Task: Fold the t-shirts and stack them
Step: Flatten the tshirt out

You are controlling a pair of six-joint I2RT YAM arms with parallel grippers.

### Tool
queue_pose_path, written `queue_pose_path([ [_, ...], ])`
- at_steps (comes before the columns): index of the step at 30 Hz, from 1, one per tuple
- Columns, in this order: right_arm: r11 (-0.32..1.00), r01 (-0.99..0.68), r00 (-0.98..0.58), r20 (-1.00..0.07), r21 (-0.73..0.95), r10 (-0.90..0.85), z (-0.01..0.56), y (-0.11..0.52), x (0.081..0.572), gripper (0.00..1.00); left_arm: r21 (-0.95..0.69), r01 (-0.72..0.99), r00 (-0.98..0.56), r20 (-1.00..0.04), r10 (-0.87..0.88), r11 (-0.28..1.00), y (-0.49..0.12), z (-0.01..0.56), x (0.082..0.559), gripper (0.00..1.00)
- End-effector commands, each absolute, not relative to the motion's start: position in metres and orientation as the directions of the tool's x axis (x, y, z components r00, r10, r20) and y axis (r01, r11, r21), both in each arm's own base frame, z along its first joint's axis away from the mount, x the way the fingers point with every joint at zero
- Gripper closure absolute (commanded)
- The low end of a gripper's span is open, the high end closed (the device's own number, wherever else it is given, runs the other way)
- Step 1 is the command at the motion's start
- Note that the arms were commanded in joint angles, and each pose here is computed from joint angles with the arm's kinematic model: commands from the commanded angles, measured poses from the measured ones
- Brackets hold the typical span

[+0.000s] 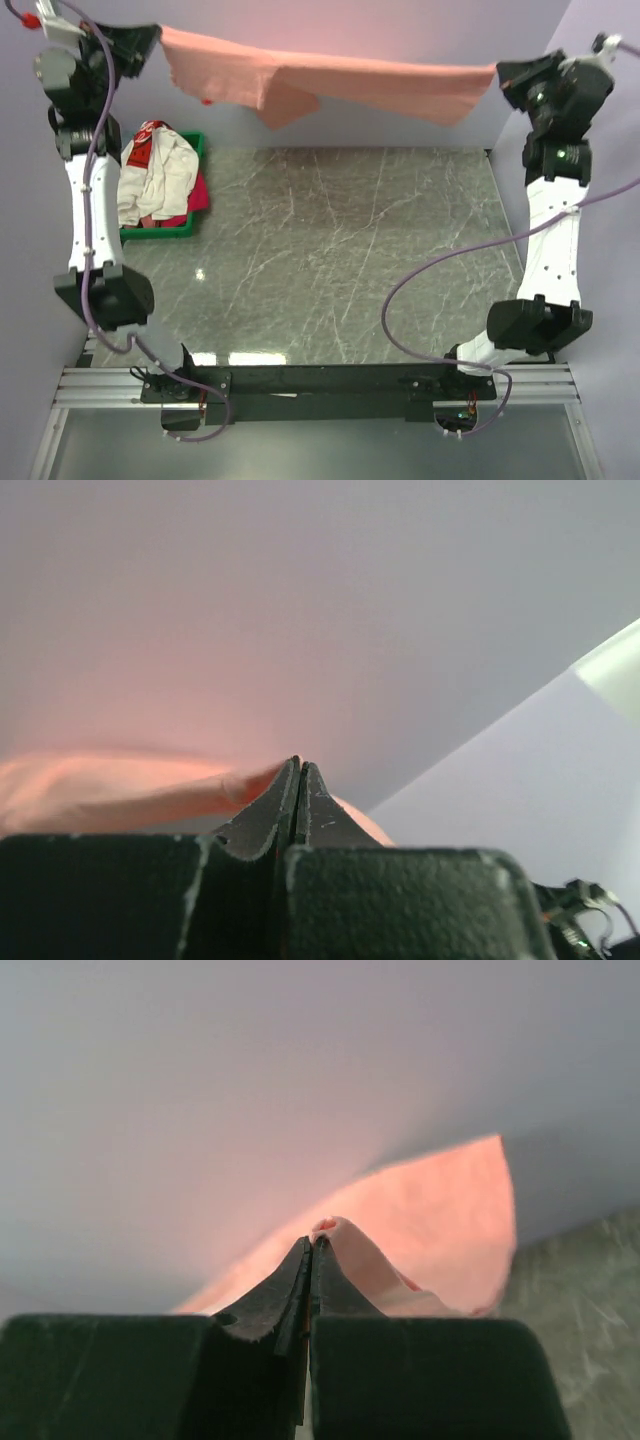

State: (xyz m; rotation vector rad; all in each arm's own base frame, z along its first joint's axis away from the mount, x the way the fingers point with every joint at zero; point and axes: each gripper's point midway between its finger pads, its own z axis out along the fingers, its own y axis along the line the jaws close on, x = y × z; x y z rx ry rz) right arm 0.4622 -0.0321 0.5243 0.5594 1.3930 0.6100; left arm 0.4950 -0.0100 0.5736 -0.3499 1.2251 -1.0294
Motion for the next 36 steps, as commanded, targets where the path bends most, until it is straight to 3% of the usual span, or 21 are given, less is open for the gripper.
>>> queue_pose_path([
  [1, 0.687, 0.136, -0.051, -0.687, 0.714, 0.725, 0.401, -0.053, 0.482, 1.00, -0.773, 0.400, -0.117, -0.575, -0.810, 0.491, -0.018, 0.510, 0.496, 0.99],
  [2, 0.672, 0.169, -0.079, -0.670, 0.721, 0.738, 0.377, -0.052, 0.479, 1.00, -0.818, 0.323, -0.166, -0.544, -0.823, 0.476, -0.021, 0.465, 0.492, 0.99],
  [5, 0.629, 0.283, -0.189, -0.601, 0.724, 0.776, 0.289, -0.046, 0.456, 1.00, -0.866, 0.212, -0.235, -0.496, -0.836, 0.454, -0.035, 0.406, 0.470, 0.99],
  [6, 0.623, 0.303, -0.205, -0.589, 0.721, 0.782, 0.274, -0.043, 0.447, 1.00, -0.896, 0.100, -0.291, -0.442, -0.848, 0.433, -0.040, 0.346, 0.464, 0.99],
  [8, 0.607, 0.390, -0.280, -0.539, 0.692, 0.795, 0.214, -0.038, 0.424, 1.00, -0.906, -0.042, -0.355, -0.380, -0.854, 0.421, -0.052, 0.280, 0.435, 0.99],
  [14, 0.587, 0.548, -0.404, -0.426, 0.596, 0.810, 0.108, -0.025, 0.356, 1.00, -0.849, -0.342, -0.348, -0.283, -0.894, 0.403, -0.047, 0.163, 0.354, 0.99],
  [21, 0.547, 0.673, -0.402, -0.375, 0.498, 0.835, 0.065, -0.027, 0.290, 1.00, -0.760, -0.516, -0.284, -0.283, -0.916, 0.395, -0.032, 0.127, 0.290, 0.99],
  [27, 0.523, 0.744, -0.361, -0.408, 0.416, 0.839, 0.059, -0.039, 0.249, 1.00, -0.751, -0.542, -0.228, -0.302, -0.926, 0.378, -0.026, 0.128, 0.257, 0.96],
  [36, 0.527, 0.769, -0.324, -0.490, 0.362, 0.809, 0.073, -0.059, 0.241, 1.00, -0.720, -0.594, -0.224, -0.282, -0.933, 0.360, -0.024, 0.104, 0.242, 0.95],
])
